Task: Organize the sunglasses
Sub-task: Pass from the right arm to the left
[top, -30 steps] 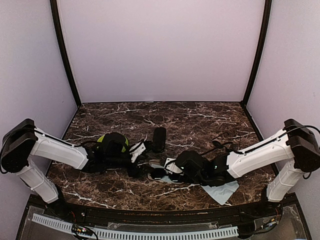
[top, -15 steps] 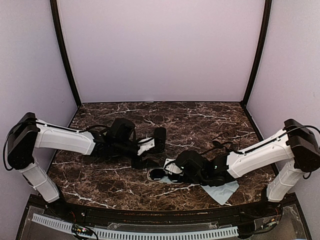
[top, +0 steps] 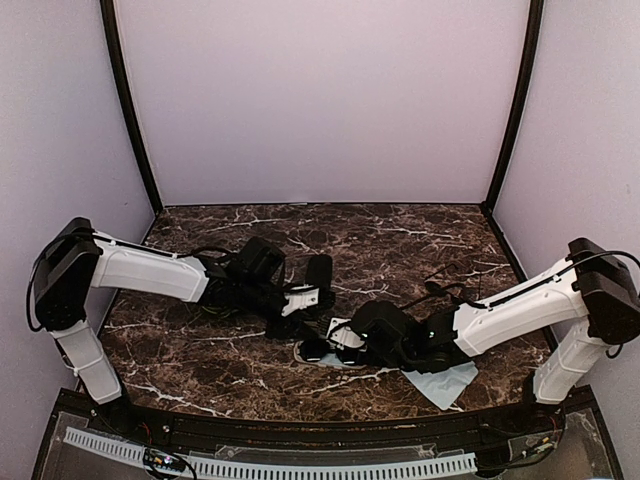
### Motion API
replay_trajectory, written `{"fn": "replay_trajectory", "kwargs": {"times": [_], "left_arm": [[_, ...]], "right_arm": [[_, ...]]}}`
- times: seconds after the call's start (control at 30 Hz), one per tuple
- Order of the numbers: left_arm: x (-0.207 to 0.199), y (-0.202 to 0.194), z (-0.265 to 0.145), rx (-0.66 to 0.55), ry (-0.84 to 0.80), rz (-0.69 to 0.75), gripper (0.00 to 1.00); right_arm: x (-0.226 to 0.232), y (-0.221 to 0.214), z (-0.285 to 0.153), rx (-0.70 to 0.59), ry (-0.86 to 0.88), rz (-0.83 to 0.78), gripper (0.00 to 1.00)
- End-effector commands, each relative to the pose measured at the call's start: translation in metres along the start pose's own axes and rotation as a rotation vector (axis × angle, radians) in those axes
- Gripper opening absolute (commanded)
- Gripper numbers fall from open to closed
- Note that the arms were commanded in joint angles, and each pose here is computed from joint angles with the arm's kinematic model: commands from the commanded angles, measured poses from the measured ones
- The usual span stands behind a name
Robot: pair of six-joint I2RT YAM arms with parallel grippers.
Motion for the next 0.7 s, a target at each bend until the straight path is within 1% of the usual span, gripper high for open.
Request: {"fn": "replay_trajectory", "kwargs": {"times": [0.0,0.17,0.3,0.4,0.53,0.67], "left_arm": [[0.0044,0.0031,-0.0108,-0.011,0.047,0.026,0.36],[0.0061,0.0011,-0.0139,-0.009,0.079,0.027,0.27],[0.0075,-0.0004,-0.0157,-0.006,0.11,0.017,0.23],[0.0078,0.0027,-0.0194,-0.024,0.152,0.028,0.22],[0.0059,-0.0018,-0.0205,-0.005,0.207,0.045,0.22],[0.0025,-0.002,-0.0195,-0.002,0.228,0.057,0.18]], "right_arm": [[-0.0044,0.0147,-0.0045,-0.056,-0.016,0.037,0.0],[-0.0049,0.0158,-0.0048,-0.059,-0.018,0.039,0.0],[-0.0058,0.0163,-0.005,-0.059,-0.021,0.042,0.0],[-0.0057,0.0165,-0.0049,-0.06,-0.022,0.049,0.0],[-0.007,0.0183,-0.0053,-0.064,-0.024,0.058,0.0],[-0.0079,0.0195,-0.0051,-0.066,-0.025,0.062,0.0]]}}
Point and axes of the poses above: each gripper's point midway between its finger pads, its own z axis out along the fingers, its own x axis along the line the jaws close on, y = z × x, the point moved 1 cm from there along -z, back along the fingers, and after that the axes turned 5 degrees about z, right-handed, at the moved point
